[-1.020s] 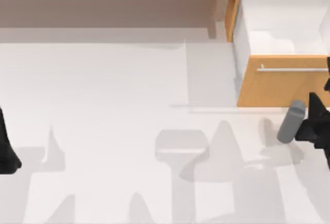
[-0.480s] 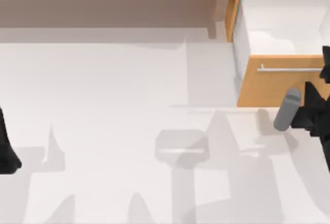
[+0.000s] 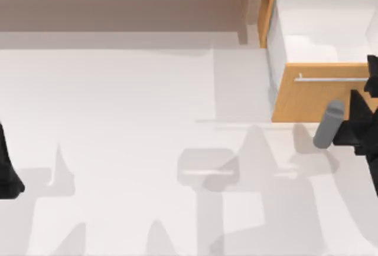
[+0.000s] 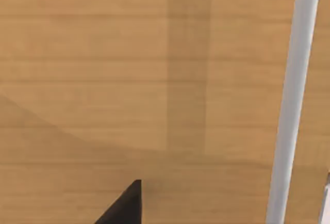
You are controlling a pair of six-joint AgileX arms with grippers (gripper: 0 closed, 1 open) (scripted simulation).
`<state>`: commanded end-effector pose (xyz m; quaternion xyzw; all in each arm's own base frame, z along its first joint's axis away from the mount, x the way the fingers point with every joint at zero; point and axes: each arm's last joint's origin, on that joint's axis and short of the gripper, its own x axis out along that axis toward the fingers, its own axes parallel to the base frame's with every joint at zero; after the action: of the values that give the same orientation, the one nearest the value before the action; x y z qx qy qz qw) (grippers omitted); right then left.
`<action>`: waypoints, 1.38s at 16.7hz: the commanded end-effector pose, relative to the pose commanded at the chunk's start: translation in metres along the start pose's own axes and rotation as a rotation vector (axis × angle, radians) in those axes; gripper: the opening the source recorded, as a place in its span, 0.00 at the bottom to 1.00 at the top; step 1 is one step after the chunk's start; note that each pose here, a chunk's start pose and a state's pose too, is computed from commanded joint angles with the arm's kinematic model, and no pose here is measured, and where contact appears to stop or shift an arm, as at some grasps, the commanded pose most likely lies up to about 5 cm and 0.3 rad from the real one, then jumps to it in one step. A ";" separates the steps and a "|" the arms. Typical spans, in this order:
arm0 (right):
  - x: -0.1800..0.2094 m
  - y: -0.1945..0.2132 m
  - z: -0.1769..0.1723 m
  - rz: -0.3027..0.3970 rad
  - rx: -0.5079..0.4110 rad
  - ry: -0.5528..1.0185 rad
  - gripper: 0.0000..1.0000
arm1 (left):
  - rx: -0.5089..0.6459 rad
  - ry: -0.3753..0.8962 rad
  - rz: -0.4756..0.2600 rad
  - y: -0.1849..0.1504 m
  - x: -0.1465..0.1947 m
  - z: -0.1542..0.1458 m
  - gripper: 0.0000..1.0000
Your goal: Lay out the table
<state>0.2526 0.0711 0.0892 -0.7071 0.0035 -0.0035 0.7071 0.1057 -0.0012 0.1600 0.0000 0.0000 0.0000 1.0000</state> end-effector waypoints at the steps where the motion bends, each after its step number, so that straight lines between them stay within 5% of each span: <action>1: 0.000 0.000 0.000 0.000 0.000 0.000 0.62 | 0.000 0.000 0.000 0.000 0.000 0.000 1.00; 9: 0.000 0.000 0.000 0.000 0.000 0.000 0.02 | 0.000 0.000 0.000 0.000 0.000 0.000 1.00; 23: 0.021 0.000 0.002 -0.002 0.003 -0.007 0.00 | 0.000 0.000 0.000 0.000 0.000 0.000 1.00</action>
<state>0.2735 0.0732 0.0889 -0.7061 0.0005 -0.0018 0.7081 0.1057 -0.0012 0.1600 0.0000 0.0000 0.0000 1.0000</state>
